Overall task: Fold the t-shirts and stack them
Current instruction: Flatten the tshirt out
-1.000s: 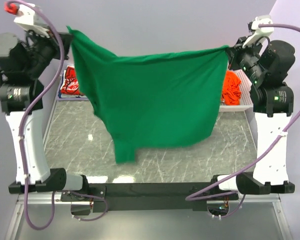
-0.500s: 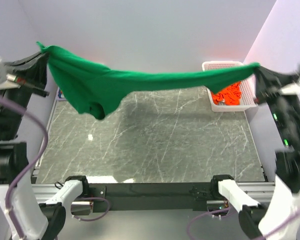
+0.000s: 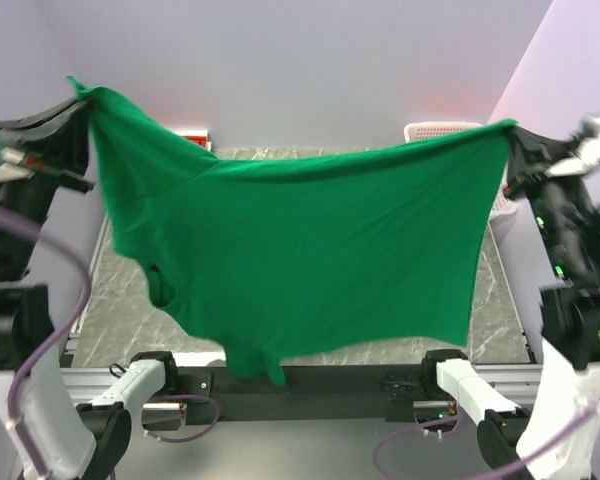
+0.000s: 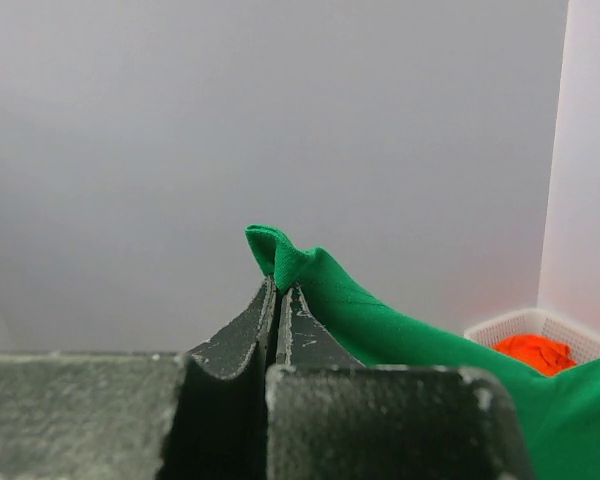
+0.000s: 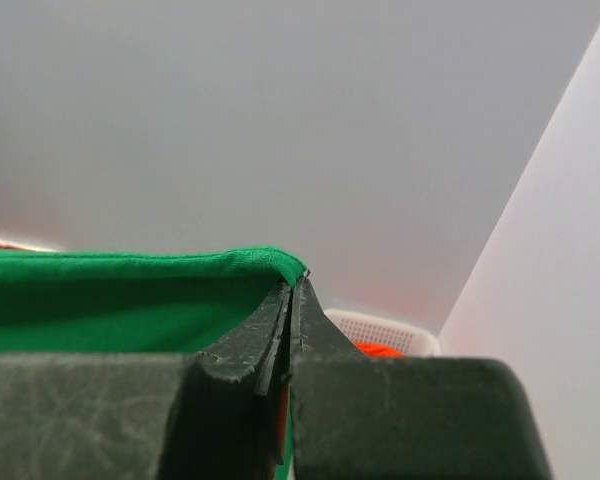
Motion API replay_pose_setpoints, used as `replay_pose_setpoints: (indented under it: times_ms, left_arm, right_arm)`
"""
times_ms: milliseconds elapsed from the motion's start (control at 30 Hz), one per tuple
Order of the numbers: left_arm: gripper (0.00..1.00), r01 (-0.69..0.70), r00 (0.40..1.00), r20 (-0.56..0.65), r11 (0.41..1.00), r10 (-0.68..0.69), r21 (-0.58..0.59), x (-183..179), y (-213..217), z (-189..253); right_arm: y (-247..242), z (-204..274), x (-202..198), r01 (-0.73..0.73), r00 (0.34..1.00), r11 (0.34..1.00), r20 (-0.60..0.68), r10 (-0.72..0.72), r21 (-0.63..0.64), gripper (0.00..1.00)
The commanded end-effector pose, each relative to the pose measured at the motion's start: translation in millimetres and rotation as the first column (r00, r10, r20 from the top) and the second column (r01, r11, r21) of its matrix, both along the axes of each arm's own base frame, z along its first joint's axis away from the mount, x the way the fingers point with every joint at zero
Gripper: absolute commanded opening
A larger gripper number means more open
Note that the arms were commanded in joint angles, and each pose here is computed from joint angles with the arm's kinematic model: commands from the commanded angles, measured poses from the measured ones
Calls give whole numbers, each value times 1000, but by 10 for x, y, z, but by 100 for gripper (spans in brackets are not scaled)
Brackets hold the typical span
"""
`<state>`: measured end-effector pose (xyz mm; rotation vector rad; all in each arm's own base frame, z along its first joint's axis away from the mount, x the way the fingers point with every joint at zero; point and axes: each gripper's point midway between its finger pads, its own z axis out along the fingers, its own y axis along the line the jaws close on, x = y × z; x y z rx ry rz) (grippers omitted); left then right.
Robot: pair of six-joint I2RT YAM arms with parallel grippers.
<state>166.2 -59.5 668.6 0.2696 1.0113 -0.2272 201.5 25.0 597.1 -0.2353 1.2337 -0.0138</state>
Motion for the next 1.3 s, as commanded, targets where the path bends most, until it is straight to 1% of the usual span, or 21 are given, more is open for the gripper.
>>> replay_pose_setpoints:
  times_ms: [0, 200, 267, 300, 333, 400, 433, 500, 533, 567, 667, 700, 733, 767, 800, 967, 1067, 1133, 1167, 1233, 1267]
  left_arm:
    - [1, 17, 996, -91, 1000, -15, 19, 546, -11, -255]
    - [1, 40, 978, -207, 999, -33, 28, 1323, -13, -723]
    - [1, 65, 965, -255, 998, -58, 20, 1693, -35, -884]
    - [1, 79, 964, -256, 997, -70, 23, 1789, -53, -884]
    - [1, 104, 959, -266, 994, -94, 26, 2037, -83, -964]
    - [1, 94, 968, -237, 995, -84, 31, 2257, -58, -939]
    - [1, 84, 964, -254, 996, -76, 21, 2508, -32, -1036]
    - [1, 61, 986, -156, 998, -57, 23, 2619, 16, -736]
    - [1, 57, 987, -152, 998, -53, 24, 2829, 36, -781]
    - [1, 52, 998, -46, 998, -50, 42, 2787, 49, -486]
    - [1, 22, 999, 43, 999, -23, 38, 3064, 120, -384]
    - [1, 3, 992, 128, 1000, -7, 28, 3023, 162, -167]
    - [1, 7, 993, 120, 1000, -8, 9, 3213, 186, -256]
    - [1, 3, 989, 147, 1000, -4, 3, 3251, 224, -216]
    - [1, 1, 977, 213, 1000, -1, 3, 3214, 240, -85]
    - [1, -28, 957, 287, 999, 35, -27, 3474, 367, -163]
    - [1, -4, 973, 230, 1000, 0, 15, 3656, 329, -415]
    - [1, 15, 989, 145, 998, -22, 53, 3820, 290, -782]
    - [1, 27, 998, 51, 998, -31, 61, 3983, 282, -1189]
    - [1, 46, 999, -24, 995, -44, 90, 4034, 241, -1548]
    - [1, 58, 992, -116, 994, -47, 88, 4129, 247, -1990]
  right_arm:
    - [-30, -197, 505, 26, 998, 999, -51, -27, -27, 0]
    - [4, -737, 1269, 15, 982, 999, -187, -23, -45, 0]
    - [20, -793, 1466, 9, 980, 999, -197, -17, -40, 0]
    - [33, -858, 1658, 7, 975, 999, -221, -14, -32, 0]
    - [32, -855, 1769, 10, 975, 1000, -221, -16, -28, 0]
    - [14, -820, 2057, 27, 975, 1000, -221, -30, -15, 0]
    - [-11, -759, 2154, 44, 978, 999, -204, -45, -9, 0]
    - [-40, -616, 2384, 62, 982, 998, -178, -58, 17, 0]
    - [-72, -554, 2457, 82, 983, 996, -165, -76, 31, 0]
    - [-92, -321, 2447, 91, 990, 995, -110, -86, 44, 0]
    - [-152, -227, 2716, 125, 990, 989, -71, -119, 84, 0]
    - [-166, -161, 2819, 130, 991, 987, -51, -125, 98, 0]
    - [-169, -98, 2868, 131, 991, 985, -25, -129, 109, 0]
    - [-183, -7, 2888, 136, 991, 984, 1, -137, 119, 0]
    - [-188, -88, 3031, 139, 990, 983, -7, -139, 116, 0]
    - [-268, -168, 3346, 181, 981, 975, 41, -188, 129, 0]
    - [-240, -494, 3591, 177, 984, 978, -2, -178, 108, 0]
    - [-184, -717, 3718, 149, 989, 985, -31, -147, 84, 0]
    - [-119, -927, 3801, 122, 990, 991, -74, -118, 57, 0]
    - [-13, -1251, 3940, 76, 988, 996, -139, -70, 38, 0]
    - [12, -1485, 3997, 64, 981, 998, -185, -58, 29, 0]
